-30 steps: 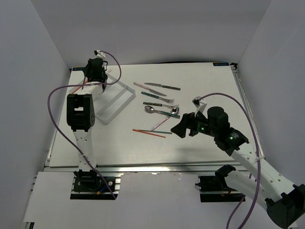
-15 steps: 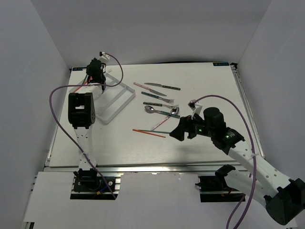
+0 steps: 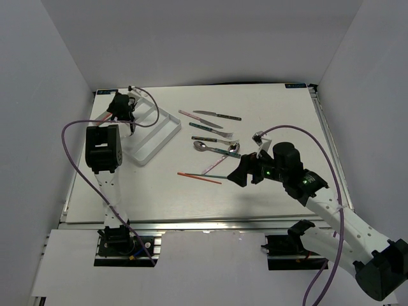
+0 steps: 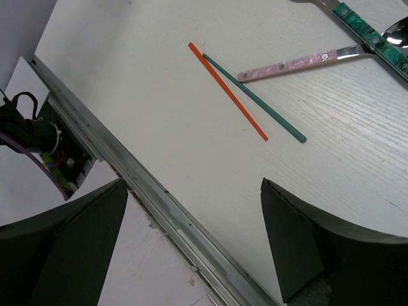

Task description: Sort the eating utensils into containers

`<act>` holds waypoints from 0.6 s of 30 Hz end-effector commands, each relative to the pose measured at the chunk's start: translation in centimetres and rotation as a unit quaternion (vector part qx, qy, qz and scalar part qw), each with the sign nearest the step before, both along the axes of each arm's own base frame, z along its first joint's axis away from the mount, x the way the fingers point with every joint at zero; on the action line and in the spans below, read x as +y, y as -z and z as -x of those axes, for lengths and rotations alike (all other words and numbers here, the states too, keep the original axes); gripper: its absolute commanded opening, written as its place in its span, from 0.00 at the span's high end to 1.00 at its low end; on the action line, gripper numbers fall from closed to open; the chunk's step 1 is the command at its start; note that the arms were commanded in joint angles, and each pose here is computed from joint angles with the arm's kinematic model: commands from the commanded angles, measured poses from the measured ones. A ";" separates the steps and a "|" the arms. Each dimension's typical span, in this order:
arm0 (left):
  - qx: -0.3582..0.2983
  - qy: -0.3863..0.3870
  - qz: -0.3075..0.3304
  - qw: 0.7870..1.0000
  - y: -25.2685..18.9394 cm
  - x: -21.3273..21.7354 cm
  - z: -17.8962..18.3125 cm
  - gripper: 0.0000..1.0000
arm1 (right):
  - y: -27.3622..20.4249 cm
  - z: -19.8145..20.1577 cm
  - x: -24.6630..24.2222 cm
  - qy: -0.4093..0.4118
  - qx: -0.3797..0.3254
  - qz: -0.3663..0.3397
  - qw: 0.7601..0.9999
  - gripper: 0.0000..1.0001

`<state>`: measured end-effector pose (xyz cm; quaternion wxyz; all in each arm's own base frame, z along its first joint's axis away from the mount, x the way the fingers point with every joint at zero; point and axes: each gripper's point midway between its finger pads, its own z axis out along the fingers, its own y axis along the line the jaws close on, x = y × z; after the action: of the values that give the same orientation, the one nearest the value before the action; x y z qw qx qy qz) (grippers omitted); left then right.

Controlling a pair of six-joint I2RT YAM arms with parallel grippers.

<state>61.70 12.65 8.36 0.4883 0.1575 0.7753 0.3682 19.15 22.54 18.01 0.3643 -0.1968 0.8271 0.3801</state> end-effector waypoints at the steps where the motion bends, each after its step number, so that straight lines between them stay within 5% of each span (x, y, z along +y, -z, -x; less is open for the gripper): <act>1: -0.090 0.033 0.024 0.995 -8.8 -1.7 -0.2 0.36 | -2.5 -0.8 0.0 0.007 -0.040 -0.006 0.999 0.11; 6: -0.127 0.031 0.051 0.990 -11.5 -2.1 0.4 0.10 | -2.4 -0.8 0.2 0.005 -0.034 -0.011 0.999 0.11; 11: -0.203 -0.020 0.118 0.972 -16.8 -1.8 1.2 0.02 | -2.2 -1.7 0.2 0.015 -0.041 -0.004 0.999 0.11; 14: -0.240 -0.056 0.212 0.946 -21.5 -2.4 1.9 0.02 | -0.9 -3.6 0.8 0.017 -0.031 0.033 0.999 0.11; 15: -0.290 -0.066 0.273 0.915 -25.6 -2.7 2.2 0.02 | -0.3 -4.2 1.0 0.009 -0.030 0.052 0.998 0.11; 18: -0.276 -0.130 0.349 0.886 -28.3 -2.6 5.6 0.02 | 2.3 -6.3 3.0 -0.020 -0.034 0.129 0.991 0.12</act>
<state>61.44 10.47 28.15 0.6421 -0.0952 0.7227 0.2374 23.22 23.91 16.19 0.3468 -0.2130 0.8561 0.3185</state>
